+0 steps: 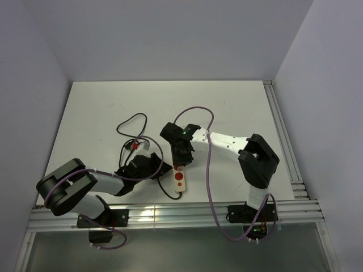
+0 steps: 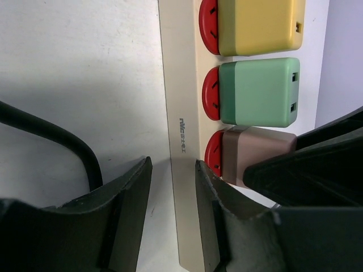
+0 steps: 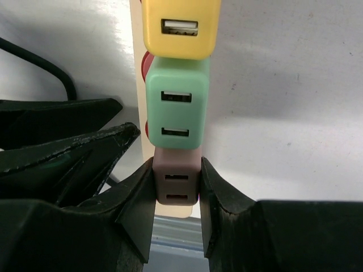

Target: Insert the plug

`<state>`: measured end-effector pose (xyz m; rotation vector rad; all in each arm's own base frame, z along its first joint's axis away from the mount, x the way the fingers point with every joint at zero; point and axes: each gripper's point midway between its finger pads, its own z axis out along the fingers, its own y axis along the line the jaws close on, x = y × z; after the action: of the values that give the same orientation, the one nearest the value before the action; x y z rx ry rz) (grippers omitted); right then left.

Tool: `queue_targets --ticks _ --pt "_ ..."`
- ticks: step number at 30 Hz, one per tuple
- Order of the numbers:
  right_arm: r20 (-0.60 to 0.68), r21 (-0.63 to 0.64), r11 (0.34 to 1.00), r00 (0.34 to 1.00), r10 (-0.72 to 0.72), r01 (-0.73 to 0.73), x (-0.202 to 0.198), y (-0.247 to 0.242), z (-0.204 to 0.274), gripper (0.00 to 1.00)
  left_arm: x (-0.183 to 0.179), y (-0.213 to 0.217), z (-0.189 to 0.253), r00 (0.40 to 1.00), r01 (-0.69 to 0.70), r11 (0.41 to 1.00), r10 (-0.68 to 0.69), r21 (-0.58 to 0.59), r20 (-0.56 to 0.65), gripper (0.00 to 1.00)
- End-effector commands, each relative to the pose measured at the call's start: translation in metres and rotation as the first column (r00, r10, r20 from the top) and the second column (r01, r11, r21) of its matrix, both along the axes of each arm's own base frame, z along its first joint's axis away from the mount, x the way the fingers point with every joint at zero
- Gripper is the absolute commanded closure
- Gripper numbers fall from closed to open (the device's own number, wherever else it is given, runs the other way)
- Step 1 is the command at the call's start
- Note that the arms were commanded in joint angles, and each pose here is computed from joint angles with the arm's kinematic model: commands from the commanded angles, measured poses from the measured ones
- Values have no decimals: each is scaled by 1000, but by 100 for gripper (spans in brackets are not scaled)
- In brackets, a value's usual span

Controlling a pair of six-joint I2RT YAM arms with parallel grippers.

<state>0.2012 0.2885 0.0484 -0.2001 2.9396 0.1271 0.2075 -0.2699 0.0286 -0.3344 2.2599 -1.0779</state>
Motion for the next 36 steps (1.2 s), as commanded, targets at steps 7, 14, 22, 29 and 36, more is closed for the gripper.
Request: queue_targets --ticks 7,14,22,29,36 --pt "7 -173 985 1000 -7 8 -16 -9 -125 100 -25 11 -16 996 61 996 -57 65 -65 55" --pt "82 -119 993 997 3 7 4 6 -98 100 -20 19 -8 999 31 995 -28 93 -31 54" --pt "197 -8 1000 980 -1 3 25 28 -39 77 -15 29 20 1000 -8 995 6 98 26 43" --pt "235 35 999 972 19 -28 31 36 -16 53 -16 39 43 997 -49 996 45 75 56 42" --pt "306 113 993 952 4 -40 36 40 20 30 -19 52 56 994 -85 994 79 72 80 40"
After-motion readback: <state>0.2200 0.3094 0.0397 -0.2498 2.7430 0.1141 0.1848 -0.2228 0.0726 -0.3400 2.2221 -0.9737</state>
